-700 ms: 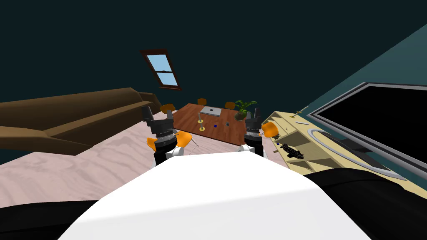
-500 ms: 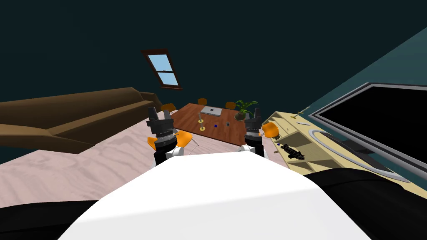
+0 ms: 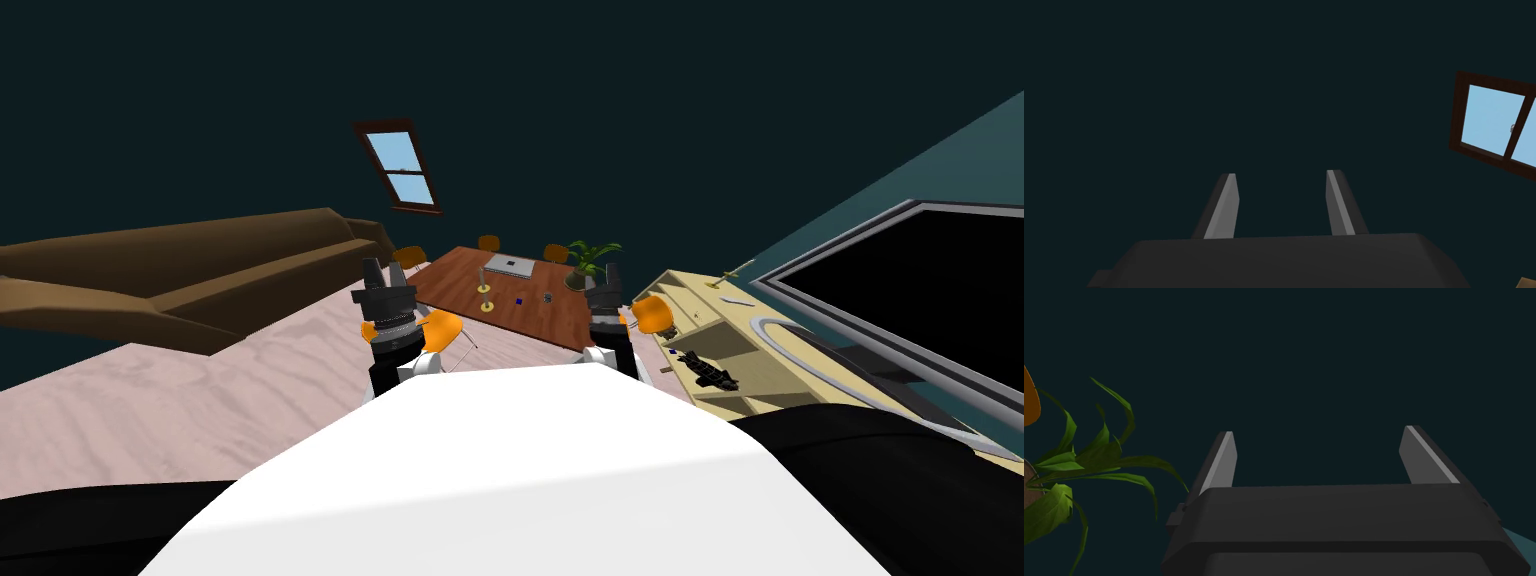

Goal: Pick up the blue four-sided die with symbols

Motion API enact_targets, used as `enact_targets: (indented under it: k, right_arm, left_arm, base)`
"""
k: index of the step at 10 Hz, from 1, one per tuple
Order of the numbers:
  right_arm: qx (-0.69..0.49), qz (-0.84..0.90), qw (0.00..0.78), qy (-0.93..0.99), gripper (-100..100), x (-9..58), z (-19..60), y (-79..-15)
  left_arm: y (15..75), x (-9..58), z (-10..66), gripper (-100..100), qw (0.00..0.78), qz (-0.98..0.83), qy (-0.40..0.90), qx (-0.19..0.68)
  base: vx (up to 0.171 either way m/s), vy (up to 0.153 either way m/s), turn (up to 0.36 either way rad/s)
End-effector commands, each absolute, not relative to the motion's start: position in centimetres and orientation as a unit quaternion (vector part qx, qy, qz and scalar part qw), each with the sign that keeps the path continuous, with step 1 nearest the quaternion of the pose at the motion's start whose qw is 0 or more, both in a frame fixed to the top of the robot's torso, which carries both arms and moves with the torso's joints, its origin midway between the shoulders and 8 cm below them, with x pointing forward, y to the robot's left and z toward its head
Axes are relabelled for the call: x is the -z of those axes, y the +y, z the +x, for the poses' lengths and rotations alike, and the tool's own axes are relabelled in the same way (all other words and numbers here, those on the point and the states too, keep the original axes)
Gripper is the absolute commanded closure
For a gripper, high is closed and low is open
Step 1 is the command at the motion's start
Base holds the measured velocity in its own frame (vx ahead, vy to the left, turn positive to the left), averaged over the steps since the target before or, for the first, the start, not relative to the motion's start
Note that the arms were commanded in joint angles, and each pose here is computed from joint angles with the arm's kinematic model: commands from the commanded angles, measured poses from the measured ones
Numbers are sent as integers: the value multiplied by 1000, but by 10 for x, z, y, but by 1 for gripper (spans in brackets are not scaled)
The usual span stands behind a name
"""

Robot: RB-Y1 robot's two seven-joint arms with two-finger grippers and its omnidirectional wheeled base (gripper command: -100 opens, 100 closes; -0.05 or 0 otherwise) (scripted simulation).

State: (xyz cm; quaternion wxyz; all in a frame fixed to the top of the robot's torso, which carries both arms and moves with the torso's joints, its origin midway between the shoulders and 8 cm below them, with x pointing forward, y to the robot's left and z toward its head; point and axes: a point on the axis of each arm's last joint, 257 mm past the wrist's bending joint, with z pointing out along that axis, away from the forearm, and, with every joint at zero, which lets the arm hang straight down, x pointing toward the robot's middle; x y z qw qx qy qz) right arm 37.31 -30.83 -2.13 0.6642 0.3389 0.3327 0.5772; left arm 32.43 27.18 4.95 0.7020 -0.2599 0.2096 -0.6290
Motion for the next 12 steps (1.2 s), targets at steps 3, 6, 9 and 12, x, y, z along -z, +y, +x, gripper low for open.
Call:
enact_targets:
  k: [3, 6, 9, 12]
  right_arm:
    - [-582, 407, 615, 342, -100, 56, 396, -338]
    - [-586, 458, 579, 334, -100, 81, 409, -360]
    - [-587, 493, 553, 327, -100, 98, 415, -373]
    - [-585, 552, 509, 306, -100, 129, 424, -398]
  left_arm:
    - [272, -50, 324, 0, 702, -260, 210, 629]
    - [272, -50, 324, 0, 702, -260, 210, 629]
    - [272, -50, 324, 0, 702, -260, 210, 629]
    - [272, -50, 324, 0, 702, -260, 210, 629]
  base:
    - [-40, -23, 107]
    - [-40, -14, 98]
    - [-33, -14, 67]
    - [-33, -13, 113]
